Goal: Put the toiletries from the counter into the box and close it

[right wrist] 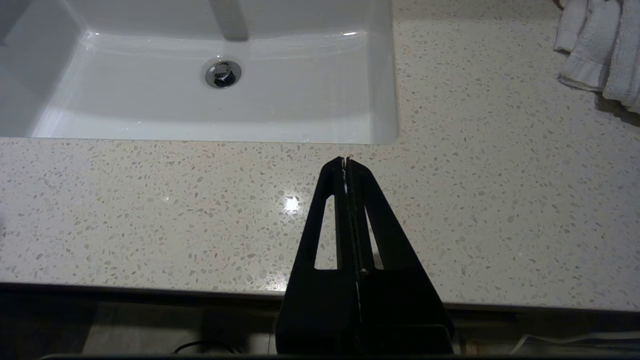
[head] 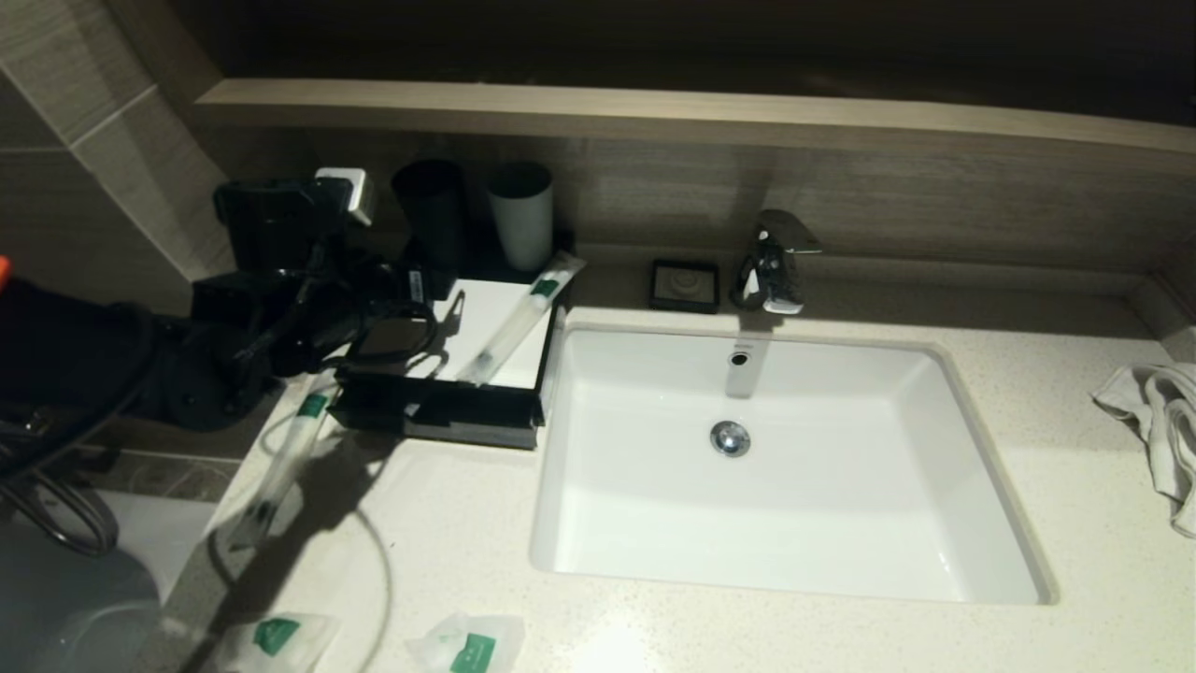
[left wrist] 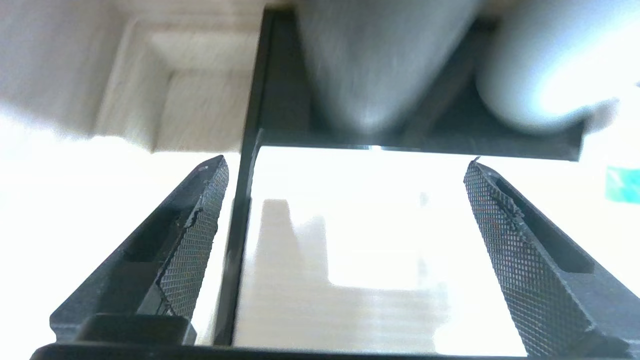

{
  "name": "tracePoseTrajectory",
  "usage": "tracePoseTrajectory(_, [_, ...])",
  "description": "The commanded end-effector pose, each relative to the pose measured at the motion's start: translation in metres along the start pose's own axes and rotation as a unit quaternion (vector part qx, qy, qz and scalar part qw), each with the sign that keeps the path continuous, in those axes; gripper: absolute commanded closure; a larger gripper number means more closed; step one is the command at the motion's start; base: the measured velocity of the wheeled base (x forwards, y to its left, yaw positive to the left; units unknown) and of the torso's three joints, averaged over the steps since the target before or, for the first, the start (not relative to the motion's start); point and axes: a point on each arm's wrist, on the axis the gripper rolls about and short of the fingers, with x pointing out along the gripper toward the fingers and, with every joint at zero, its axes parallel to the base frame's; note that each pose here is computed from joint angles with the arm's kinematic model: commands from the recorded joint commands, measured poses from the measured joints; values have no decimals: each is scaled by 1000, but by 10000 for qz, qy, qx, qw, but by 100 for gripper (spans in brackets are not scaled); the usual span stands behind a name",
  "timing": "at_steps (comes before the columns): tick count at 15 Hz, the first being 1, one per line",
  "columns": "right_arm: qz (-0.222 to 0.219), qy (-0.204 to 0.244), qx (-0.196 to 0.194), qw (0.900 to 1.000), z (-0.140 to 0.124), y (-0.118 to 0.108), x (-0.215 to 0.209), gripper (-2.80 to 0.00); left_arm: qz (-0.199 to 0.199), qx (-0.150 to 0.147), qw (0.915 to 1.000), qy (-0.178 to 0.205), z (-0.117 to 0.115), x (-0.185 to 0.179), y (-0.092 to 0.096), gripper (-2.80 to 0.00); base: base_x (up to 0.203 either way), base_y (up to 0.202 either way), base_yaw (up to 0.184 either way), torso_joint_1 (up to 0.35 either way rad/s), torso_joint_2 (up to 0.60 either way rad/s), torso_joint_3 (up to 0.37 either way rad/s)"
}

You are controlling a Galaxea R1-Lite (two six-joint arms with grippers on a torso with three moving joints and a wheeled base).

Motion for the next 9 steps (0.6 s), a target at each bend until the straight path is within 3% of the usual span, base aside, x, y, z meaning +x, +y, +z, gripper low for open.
tracePoseTrajectory(1, [6, 0, 0, 10000, 0, 0, 0, 0, 1, -120, 9997, -213, 17, -41, 7, 0, 0, 0, 0, 0, 0, 0])
tracePoseTrajectory(6, [-1, 0, 0, 10000, 0, 0, 0, 0, -162, -208, 9993, -280, 21, -91, 7, 0, 0, 0, 0, 0, 0, 0])
tracePoseTrajectory(9, [-1, 0, 0, 10000, 0, 0, 0, 0, -392, -172, 9990, -125, 14, -116, 0, 0, 0, 0, 0, 0, 0, 0])
